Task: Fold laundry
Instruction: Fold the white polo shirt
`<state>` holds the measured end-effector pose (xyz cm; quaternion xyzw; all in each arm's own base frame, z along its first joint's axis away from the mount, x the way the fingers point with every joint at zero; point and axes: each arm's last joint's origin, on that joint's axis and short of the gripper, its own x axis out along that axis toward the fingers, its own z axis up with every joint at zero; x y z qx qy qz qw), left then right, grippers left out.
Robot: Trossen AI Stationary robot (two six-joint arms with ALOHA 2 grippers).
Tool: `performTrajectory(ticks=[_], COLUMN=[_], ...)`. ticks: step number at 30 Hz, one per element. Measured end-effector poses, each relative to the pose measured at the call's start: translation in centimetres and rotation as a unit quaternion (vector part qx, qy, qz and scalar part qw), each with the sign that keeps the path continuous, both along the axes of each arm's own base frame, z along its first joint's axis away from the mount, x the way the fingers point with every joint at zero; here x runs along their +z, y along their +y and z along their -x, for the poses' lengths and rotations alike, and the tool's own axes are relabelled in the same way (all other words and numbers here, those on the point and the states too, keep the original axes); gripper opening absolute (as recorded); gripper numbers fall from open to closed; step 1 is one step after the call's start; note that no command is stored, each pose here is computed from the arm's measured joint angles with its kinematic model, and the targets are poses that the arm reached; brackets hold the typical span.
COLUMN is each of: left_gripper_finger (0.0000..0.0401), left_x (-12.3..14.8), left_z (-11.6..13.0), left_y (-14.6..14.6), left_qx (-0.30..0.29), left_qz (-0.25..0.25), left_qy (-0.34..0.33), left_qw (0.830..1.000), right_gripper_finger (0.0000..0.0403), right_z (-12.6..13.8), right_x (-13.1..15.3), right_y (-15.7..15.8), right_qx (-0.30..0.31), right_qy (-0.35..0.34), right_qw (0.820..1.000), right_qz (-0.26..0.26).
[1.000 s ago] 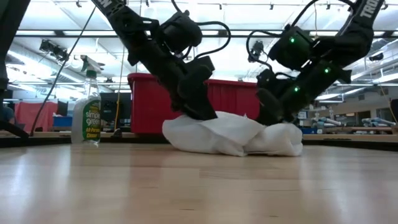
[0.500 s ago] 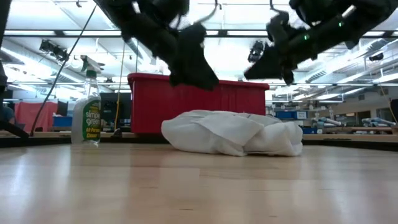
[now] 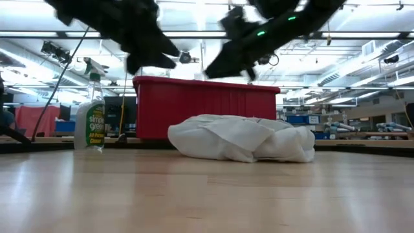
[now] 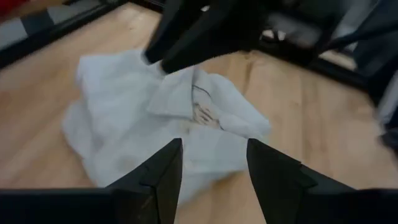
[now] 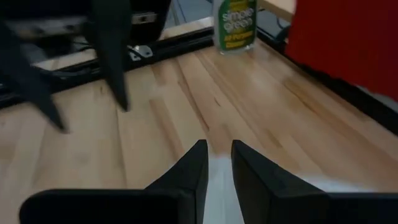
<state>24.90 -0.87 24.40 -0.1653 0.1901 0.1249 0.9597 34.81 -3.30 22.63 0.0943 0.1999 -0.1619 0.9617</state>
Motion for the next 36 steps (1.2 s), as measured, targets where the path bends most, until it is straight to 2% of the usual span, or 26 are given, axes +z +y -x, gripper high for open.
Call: performTrajectory(ticks=[3,7,11,17,23,25,28,31,34,36], left_gripper_finger=[0.0181,0.0181,0.0181,0.0181,0.0181,0.0181,0.0181,0.0181,0.0181,0.0181], left_x=[1.1,1.8,1.7,1.2,1.4,1.7,2.4,3.8,5.7,7.1], left_z=[1.4,3.0,4.2,5.2,5.4,5.2,4.9,4.2,3.4,2.6], left_y=[-0.3,-0.4,-0.4,-0.4,-0.3,-0.3,-0.1,0.9,2.6,4.3], left_qx=[0.019,0.059,0.079,0.086,0.089,0.087,0.087,0.095,0.112,0.134], left_qz=[0.033,0.059,0.085,0.092,0.093,0.097,0.103,0.111,0.089,0.07], left_qy=[-0.028,-0.027,-0.004,0.034,0.035,0.017,-0.015,-0.023,-0.011,0.006], left_qw=[0.999,0.996,0.993,0.991,0.991,0.991,0.991,0.989,0.99,0.988], right_gripper_finger=[0.008,0.008,0.0079,0.0076,0.0076,0.0076,0.0076,0.0076,0.0075,0.0074], right_z=[-2.9,-5.7,-6.4,-3.2,2.4,4.2,6.0,7.1,7.7,8.1], right_x=[-1.3,-3.4,-5.0,-7.4,-8.2,-7.9,-5.8,-2.5,1.6,4.0], right_y=[-0.6,-0.9,-0.7,-1.3,-4.1,-5.1,-6.1,-6.6,-6.7,-6.7], right_qx=[0.034,0.08,0.099,0.068,-0.021,-0.047,-0.073,-0.099,-0.13,-0.141], right_qy=[0.026,0.047,0.114,0.237,0.273,0.268,0.235,0.18,0.108,0.07], right_qw=[0.999,0.996,0.989,0.969,0.962,0.962,0.969,0.978,0.986,0.988], right_qz=[0.016,0.007,0.0,-0.012,-0.025,-0.037,-0.033,-0.017,0.0,-0.011])
